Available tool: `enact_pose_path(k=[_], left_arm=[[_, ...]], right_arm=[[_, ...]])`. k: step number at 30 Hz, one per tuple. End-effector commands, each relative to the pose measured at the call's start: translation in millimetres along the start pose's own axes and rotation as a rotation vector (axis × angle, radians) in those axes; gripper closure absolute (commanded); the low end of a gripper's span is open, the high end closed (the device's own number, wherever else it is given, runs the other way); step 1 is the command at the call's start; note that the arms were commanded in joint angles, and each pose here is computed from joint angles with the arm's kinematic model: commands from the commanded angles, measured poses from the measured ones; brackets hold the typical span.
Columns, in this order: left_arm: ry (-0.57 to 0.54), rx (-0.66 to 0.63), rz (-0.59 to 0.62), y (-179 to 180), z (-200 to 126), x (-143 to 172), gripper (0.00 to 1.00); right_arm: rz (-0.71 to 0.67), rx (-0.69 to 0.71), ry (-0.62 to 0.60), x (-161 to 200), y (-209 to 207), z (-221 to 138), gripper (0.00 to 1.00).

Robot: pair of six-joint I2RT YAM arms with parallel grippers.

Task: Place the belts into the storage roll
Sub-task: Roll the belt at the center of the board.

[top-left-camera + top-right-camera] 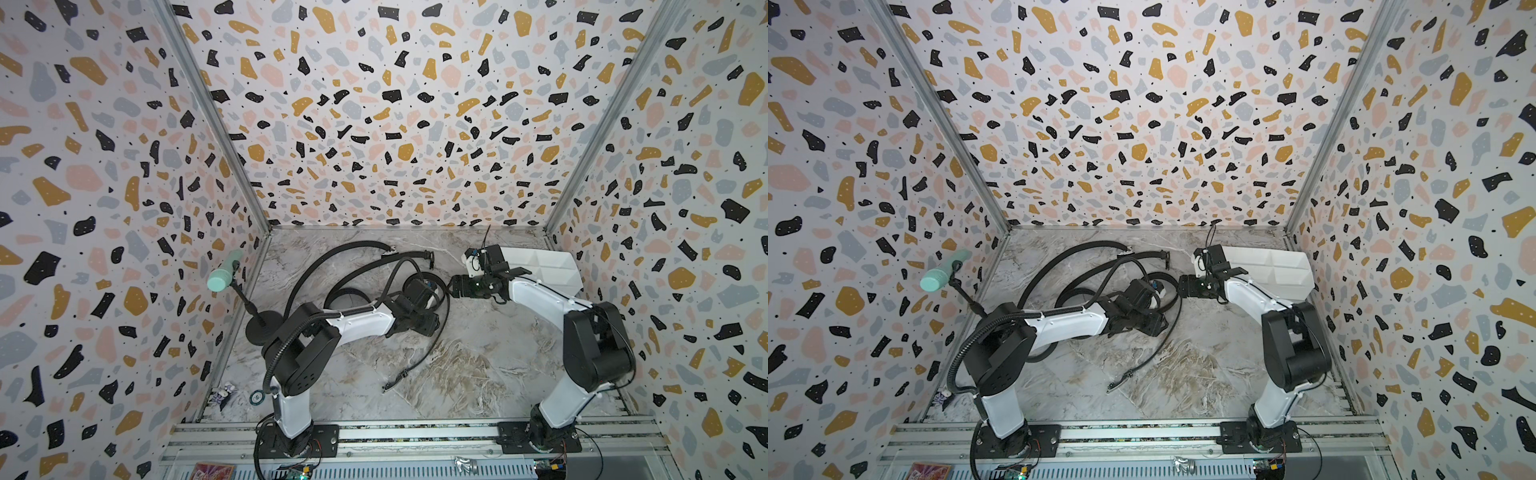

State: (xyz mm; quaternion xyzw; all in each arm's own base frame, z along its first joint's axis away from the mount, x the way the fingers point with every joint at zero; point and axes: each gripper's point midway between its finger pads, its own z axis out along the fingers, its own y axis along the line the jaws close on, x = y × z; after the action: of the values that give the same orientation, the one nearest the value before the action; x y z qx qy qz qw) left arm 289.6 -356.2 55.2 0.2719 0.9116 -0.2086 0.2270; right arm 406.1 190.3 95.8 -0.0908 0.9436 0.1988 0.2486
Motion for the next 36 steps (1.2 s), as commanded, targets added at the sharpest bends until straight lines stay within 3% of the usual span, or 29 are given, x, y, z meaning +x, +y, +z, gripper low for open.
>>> enact_pose_path(k=[1,5,10,16,23,36], left_arm=[[0.039,0.035,0.014,-14.1,8.3,12.3,0.4],[0.079,0.029,0.037,-21.3,20.0,20.1,0.45],[0.122,-0.057,0.053,-6.1,24.7,33.1,0.74],[0.155,-0.173,0.084,21.0,17.5,51.2,0.98],[0.184,-0.255,0.097,44.4,19.4,58.1,1.0],[0.213,-0.441,0.093,101.7,6.4,57.7,1.0]], right_arm=[[-0.075,0.074,0.029,-11.7,0.0,20.7,0.16],[-0.12,0.142,0.093,-11.6,-3.1,50.2,0.18],[-0.169,0.198,0.196,7.2,-10.7,65.4,0.33],[-0.223,0.288,0.299,40.7,-28.6,40.3,0.44],[-0.226,0.344,0.417,90.4,-45.3,11.6,0.5],[-0.19,0.44,0.509,142.0,-71.0,-31.2,0.55]])
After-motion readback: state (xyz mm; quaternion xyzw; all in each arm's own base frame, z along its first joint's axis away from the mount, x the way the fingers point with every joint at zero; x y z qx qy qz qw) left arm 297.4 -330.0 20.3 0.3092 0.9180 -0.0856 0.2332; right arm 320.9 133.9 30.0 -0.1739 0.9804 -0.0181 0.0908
